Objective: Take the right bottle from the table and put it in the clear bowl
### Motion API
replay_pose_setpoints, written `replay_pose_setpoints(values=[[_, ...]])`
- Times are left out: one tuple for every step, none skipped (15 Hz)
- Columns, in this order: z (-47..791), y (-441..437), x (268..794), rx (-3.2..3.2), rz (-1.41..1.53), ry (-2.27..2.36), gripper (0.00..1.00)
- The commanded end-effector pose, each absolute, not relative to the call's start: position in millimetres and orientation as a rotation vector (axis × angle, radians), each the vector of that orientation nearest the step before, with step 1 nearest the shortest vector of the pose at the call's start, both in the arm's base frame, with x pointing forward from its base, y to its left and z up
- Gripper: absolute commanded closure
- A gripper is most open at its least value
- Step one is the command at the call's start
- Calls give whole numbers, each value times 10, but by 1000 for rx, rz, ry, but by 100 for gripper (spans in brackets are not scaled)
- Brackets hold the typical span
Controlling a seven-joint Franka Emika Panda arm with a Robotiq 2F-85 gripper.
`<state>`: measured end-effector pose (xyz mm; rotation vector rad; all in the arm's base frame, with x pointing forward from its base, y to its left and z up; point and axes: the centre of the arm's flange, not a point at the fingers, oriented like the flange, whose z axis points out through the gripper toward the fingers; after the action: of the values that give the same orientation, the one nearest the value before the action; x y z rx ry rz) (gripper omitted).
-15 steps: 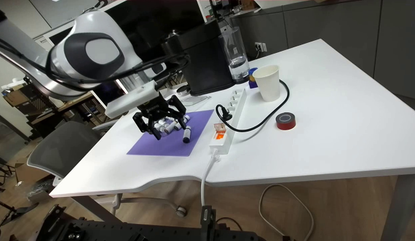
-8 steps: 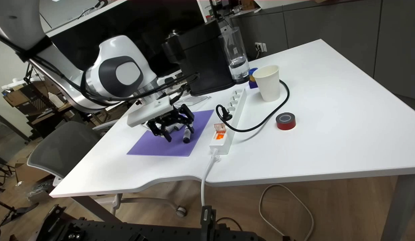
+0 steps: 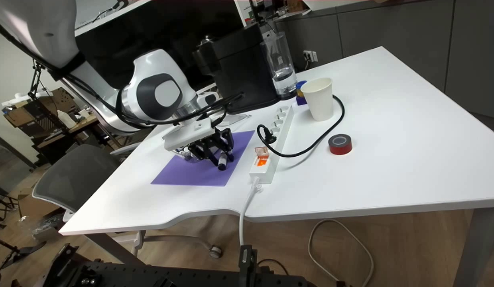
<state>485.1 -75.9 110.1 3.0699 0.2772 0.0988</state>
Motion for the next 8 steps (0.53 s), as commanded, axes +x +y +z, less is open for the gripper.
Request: replay_pose_setpoints(values=[[1151,-776,4998,3086,157,221,77],[1181,-775,5016,3087,171,216,83],[1203,-773,5033,3088,182,209,89],[1233,-770,5053,3088,194,207,97],[1270,-765,5076,3085,209,207,94],[1317,-758,5092,3083,228,208,93],[1374,-741,5118,3078,244,213,93],[1434,-719,5146,3074,260,223,93]])
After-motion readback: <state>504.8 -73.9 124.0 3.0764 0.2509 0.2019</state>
